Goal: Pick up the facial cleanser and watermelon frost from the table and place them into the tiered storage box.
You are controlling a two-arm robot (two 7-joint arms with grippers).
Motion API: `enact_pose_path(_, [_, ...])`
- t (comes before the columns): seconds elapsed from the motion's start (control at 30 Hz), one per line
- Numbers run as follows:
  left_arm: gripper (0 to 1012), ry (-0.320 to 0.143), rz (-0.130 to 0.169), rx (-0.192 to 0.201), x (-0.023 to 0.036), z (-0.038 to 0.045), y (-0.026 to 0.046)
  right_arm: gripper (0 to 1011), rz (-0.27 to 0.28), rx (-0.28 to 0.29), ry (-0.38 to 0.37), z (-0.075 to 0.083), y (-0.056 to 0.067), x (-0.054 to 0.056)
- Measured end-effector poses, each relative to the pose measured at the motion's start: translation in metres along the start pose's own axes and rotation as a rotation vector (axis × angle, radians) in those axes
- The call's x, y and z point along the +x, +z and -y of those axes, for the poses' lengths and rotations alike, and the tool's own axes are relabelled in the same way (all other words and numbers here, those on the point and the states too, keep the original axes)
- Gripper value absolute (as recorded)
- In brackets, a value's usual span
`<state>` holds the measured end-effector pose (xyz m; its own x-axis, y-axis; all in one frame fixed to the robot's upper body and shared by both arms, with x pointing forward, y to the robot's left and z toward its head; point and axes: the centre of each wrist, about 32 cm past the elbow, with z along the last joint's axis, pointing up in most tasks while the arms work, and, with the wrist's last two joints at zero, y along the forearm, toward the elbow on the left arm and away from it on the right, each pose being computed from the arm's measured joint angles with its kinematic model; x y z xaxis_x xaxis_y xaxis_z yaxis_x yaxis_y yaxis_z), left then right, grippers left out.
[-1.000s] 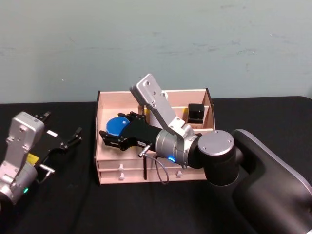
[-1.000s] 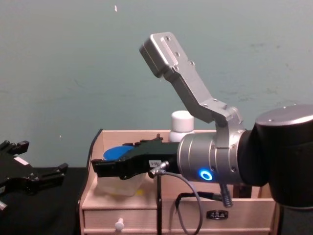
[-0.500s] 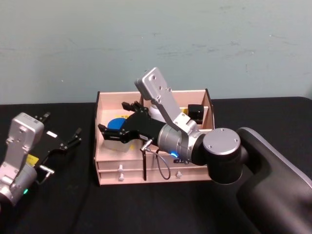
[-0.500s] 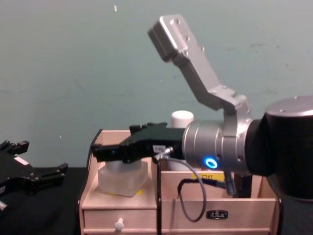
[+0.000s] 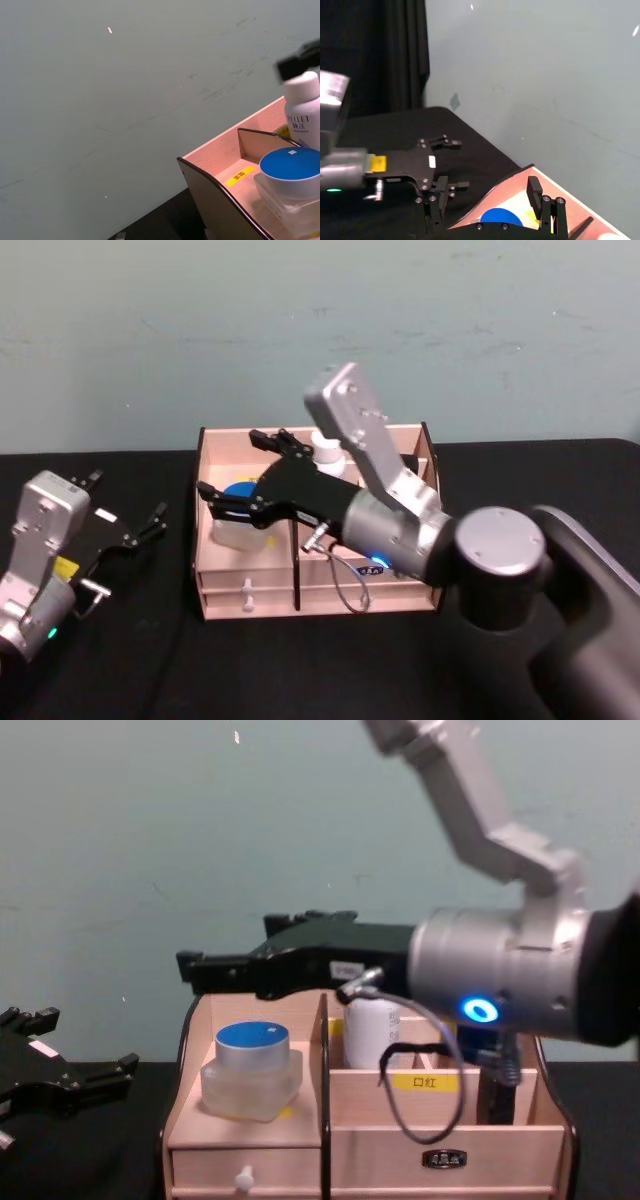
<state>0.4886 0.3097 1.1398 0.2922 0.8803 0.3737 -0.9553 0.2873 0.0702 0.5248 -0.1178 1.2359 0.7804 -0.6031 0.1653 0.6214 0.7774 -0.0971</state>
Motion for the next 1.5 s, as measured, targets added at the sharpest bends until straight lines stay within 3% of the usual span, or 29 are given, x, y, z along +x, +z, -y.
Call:
enact_pose_path(0.17, [1010, 0.000, 0.000, 0.000, 0.0000, 0.0000, 0.0000, 1002, -0.007, 0.043, -0.026, 0.030, 0.005, -0.007])
enact_pose_path(0.4, [1010, 0.000, 0.000, 0.000, 0.0000, 0.0000, 0.0000, 1002, 0.010, 0.068, -0.161, 0.065, 0.004, -0.009])
enact_pose_path(0.73, [1010, 0.000, 0.000, 0.000, 0.0000, 0.0000, 0.0000, 1002, 0.027, 0.018, -0.491, 0.116, -0.022, 0.003])
enact_pose_path(0.87, [1009, 0.000, 0.000, 0.000, 0.0000, 0.0000, 0.0000, 1002, 0.021, -0.003, -0.575, 0.129, -0.031, 0.007])
enact_pose_path(1.13, [1010, 0.000, 0.000, 0.000, 0.0000, 0.0000, 0.0000, 1002, 0.002, -0.049, -0.671, 0.136, -0.052, 0.012])
enact_pose_path(1.5, [1010, 0.000, 0.000, 0.000, 0.0000, 0.0000, 0.0000, 1002, 0.009, -0.043, -0.665, 0.136, -0.050, 0.011])
